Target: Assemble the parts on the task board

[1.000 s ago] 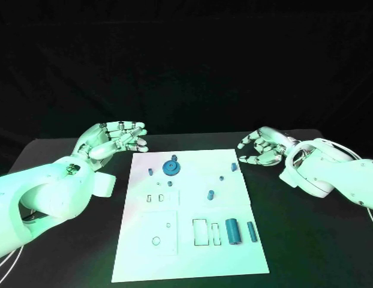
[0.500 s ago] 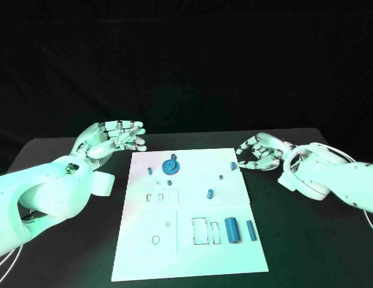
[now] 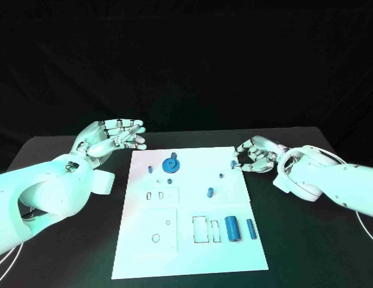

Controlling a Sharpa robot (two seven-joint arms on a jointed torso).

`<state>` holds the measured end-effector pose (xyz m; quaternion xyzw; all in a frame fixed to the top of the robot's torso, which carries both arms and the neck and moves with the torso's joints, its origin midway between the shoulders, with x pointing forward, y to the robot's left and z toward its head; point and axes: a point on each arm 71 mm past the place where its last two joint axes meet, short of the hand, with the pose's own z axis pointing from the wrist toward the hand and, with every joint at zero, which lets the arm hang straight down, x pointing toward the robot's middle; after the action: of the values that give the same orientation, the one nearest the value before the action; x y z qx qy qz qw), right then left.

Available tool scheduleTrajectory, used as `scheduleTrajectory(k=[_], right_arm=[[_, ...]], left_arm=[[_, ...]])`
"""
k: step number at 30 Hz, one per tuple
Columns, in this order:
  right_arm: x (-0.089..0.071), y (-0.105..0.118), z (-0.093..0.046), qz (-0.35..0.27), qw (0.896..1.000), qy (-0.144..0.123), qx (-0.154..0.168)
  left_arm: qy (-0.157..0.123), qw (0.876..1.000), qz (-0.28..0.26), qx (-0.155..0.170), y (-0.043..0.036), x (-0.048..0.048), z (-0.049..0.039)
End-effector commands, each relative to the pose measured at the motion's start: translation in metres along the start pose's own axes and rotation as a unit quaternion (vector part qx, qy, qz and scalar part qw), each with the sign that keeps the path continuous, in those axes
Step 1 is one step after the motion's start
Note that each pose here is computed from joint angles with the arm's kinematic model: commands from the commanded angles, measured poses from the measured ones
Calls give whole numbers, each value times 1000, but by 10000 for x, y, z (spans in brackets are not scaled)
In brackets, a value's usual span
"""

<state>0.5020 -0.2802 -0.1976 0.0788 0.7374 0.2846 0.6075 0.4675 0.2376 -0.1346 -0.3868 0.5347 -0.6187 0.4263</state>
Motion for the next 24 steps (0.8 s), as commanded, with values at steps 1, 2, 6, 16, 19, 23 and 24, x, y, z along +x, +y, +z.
scheduleTrajectory(k=[1, 2, 6, 16, 19, 23, 24], right_arm=[[44, -10, 4, -3, 1000, 12, 4], [53, -12, 6, -4, 1000, 13, 5], [78, -15, 15, -4, 1000, 15, 6], [114, 1, 56, -3, 1000, 11, 3], [121, -1, 67, -2, 1000, 10, 3], [135, -4, 77, -1, 1000, 10, 4], [139, -4, 79, -1, 1000, 11, 4]], left_arm=[[10, 1000, -3, 6, -12, 17, 0], [10, 1000, -3, 6, -12, 16, 0], [9, 1000, -2, 6, -12, 13, -2], [10, 1000, -2, 6, -11, 13, 1], [10, 1000, -2, 6, -11, 13, 1], [10, 1000, -2, 6, -11, 11, 1], [10, 1000, -2, 6, -11, 10, 0]])
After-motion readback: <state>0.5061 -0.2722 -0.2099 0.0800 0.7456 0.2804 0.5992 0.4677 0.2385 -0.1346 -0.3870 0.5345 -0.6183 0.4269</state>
